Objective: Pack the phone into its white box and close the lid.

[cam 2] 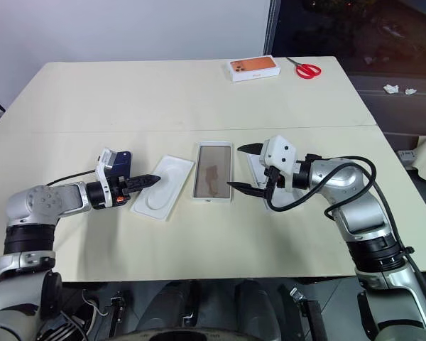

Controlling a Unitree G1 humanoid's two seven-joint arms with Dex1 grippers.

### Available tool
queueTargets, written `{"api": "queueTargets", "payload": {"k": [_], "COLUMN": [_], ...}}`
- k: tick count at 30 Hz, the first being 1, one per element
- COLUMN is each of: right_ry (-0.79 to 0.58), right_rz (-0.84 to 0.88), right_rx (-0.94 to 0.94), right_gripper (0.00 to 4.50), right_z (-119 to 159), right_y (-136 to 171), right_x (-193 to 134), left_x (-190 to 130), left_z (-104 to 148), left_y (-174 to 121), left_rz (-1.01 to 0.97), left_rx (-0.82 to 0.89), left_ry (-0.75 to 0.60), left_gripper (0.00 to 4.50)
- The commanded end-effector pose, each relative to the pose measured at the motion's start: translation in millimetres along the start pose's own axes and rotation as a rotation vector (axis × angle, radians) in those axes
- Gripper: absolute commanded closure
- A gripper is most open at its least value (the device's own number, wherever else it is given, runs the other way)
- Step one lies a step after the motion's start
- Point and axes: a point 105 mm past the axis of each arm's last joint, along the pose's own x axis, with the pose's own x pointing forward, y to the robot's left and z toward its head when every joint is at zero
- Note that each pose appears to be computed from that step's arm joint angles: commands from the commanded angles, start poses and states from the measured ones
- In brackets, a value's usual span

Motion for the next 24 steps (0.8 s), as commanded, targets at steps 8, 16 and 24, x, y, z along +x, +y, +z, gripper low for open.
{"api": "queueTargets", "payload": {"k": [8,16,24], "right_ry": [-0.015,-0.008,0.022], "right_rz": [-0.033,-0.038,0.072], "right_rx": [-0.048,-0.047,0.033], "right_gripper": [0.0,0.0,0.0], "right_z": [9.8,9.1,5.1], "right_y": [-9.8,-9.8,9.0], "right_x": [-4.3,-6.8,16.5], "left_x": [-2.5,-18.4,-34.2], "left_z": [-14.7,-0.1,39.6], "left_y": [7.5,2.6,-13.9], "left_rz": [-0.008,-0.075,-0.189], "left_rx": [-0.116,-0.191,-0.232], "left_ry": [0.015,-0.067,-0.3], "left_gripper": [4.44,4.44,4.44]}}
